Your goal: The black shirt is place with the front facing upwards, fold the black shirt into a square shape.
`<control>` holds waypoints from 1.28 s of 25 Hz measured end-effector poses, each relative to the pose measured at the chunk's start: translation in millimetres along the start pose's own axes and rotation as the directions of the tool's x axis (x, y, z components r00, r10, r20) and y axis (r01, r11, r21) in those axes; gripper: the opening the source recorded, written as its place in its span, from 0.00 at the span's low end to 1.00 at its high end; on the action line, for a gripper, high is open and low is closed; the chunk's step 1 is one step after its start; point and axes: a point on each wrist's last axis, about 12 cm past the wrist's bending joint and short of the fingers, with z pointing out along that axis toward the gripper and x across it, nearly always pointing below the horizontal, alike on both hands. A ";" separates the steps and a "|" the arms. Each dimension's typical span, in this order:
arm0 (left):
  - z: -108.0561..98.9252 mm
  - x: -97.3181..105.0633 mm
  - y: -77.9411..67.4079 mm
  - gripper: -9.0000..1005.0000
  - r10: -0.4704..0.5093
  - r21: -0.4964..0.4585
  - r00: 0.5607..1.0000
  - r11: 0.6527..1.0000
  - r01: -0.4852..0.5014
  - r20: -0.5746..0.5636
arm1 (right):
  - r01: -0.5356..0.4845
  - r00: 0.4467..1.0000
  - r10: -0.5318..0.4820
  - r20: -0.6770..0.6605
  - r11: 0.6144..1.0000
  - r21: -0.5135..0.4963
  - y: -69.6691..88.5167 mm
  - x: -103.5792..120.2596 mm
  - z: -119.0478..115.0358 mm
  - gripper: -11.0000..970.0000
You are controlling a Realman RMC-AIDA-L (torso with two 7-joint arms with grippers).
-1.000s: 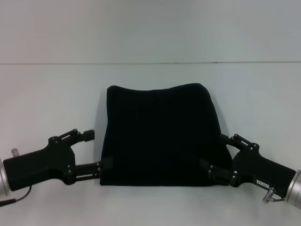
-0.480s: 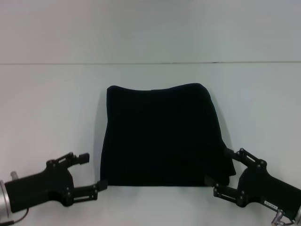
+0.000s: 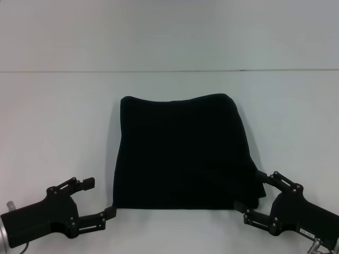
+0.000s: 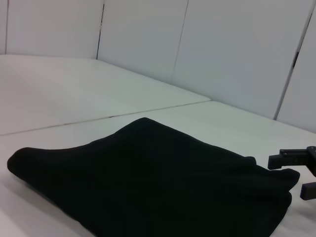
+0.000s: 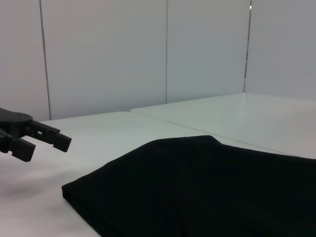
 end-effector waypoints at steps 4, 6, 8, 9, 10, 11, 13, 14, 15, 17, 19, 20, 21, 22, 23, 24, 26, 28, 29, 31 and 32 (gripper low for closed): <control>0.4 -1.2 -0.4 0.95 0.001 0.009 1.000 1.000 -0.001 0.004 | -0.002 1.000 0.002 0.004 1.000 0.000 0.4 -0.2 -0.4 0.94; 0.4 -1.3 -0.5 0.95 0.001 0.011 1.000 1.000 -0.001 0.004 | -0.003 1.000 0.003 0.005 1.000 0.000 0.8 -0.2 -0.1 0.94; 0.6 -1.3 -0.7 0.95 0.002 0.013 1.000 1.000 -0.002 0.004 | -0.003 1.000 0.003 0.005 1.000 0.000 0.9 -0.2 0.0 0.94; 0.6 -1.2 -0.8 0.95 0.001 0.014 1.000 1.000 -0.001 0.004 | -0.004 1.000 0.004 0.006 1.000 -0.001 1.1 -0.3 0.2 0.94; 0.4 -1.0 -0.9 0.95 0.001 0.014 1.000 1.000 -0.001 0.004 | -0.004 1.000 0.004 0.007 1.000 -0.001 1.2 -0.3 0.2 0.94; 0.1 -0.7 -1.1 0.95 0.000 0.013 1.000 1.000 0.000 0.004 | -0.004 1.000 0.004 0.007 1.000 -0.001 1.0 -0.5 0.3 0.94; -0.3 -0.6 -1.0 0.95 -0.001 0.011 1.000 1.000 0.001 0.005 | -0.003 1.000 0.003 0.008 1.000 -0.001 0.8 -0.7 0.5 0.94; -0.3 -0.6 -1.0 0.95 -0.001 0.011 1.000 1.000 0.001 0.006 | -0.003 1.000 0.003 0.008 1.000 -0.001 0.7 -0.9 0.7 0.94; -0.4 -0.6 -1.0 0.95 -0.002 0.011 1.000 1.000 0.002 0.006 | -0.002 1.000 0.002 0.010 1.000 -0.001 0.5 -1.2 0.9 0.94; -0.5 -0.6 -1.1 0.95 -0.002 0.011 1.000 1.000 0.002 0.006 | -0.001 1.000 0.001 0.012 1.000 -0.002 0.2 -1.7 1.3 0.94; -0.4 -0.8 -1.1 0.95 -0.001 0.012 1.000 1.000 0.001 0.007 | -0.001 1.000 0.001 0.013 1.000 -0.002 0.0 -2.1 1.6 0.94; -0.3 -0.8 -1.1 0.95 -0.001 0.012 1.000 1.000 0.001 0.007 | 0.000 1.000 0.000 0.013 1.000 -0.002 -0.2 -2.2 1.7 0.94; -0.3 -0.9 -1.1 0.95 -0.001 0.013 1.000 1.000 0.001 0.007 | 0.000 1.000 0.000 0.013 1.000 -0.002 -0.3 -2.3 1.8 0.94; -0.2 -1.1 -1.1 0.95 -0.001 0.013 1.000 1.000 0.000 0.008 | 0.001 1.000 -0.001 0.013 1.000 -0.002 -0.4 -2.3 1.8 0.94; -0.1 -1.2 -1.1 0.95 0.000 0.014 1.000 1.000 0.000 0.008 | 0.001 1.000 -0.001 0.013 1.000 -0.002 -0.4 -2.3 1.8 0.94; 0.1 -1.4 -1.0 0.95 0.000 0.014 1.000 1.000 -0.001 0.008 | 0.001 1.000 -0.001 0.012 1.000 -0.001 -0.5 -2.2 1.8 0.94; 0.3 -1.7 -0.9 0.95 0.001 0.015 1.000 1.000 -0.001 0.008 | 0.001 1.000 -0.001 0.010 1.000 0.000 -0.7 -2.0 1.7 0.94; 0.7 -2.2 -0.7 0.95 0.002 0.016 1.000 1.000 -0.003 0.009 | 0.001 1.000 -0.001 0.010 1.000 0.000 -0.7 -2.0 1.7 0.94; 0.8 -2.3 -0.7 0.95 0.003 0.016 1.000 1.000 -0.003 0.009 | 0.001 1.000 -0.001 0.010 1.000 0.000 -0.6 -1.9 1.6 0.94; 0.9 -2.3 -0.6 0.95 0.003 0.016 1.000 1.000 -0.003 0.009 | 0.000 1.000 0.000 0.010 1.000 0.000 -0.4 -1.7 1.2 0.94; 0.9 -2.3 -0.6 0.95 0.003 0.016 1.000 1.000 -0.003 0.009 | 0.000 1.000 0.000 0.010 1.000 0.001 -0.3 -1.6 1.1 0.94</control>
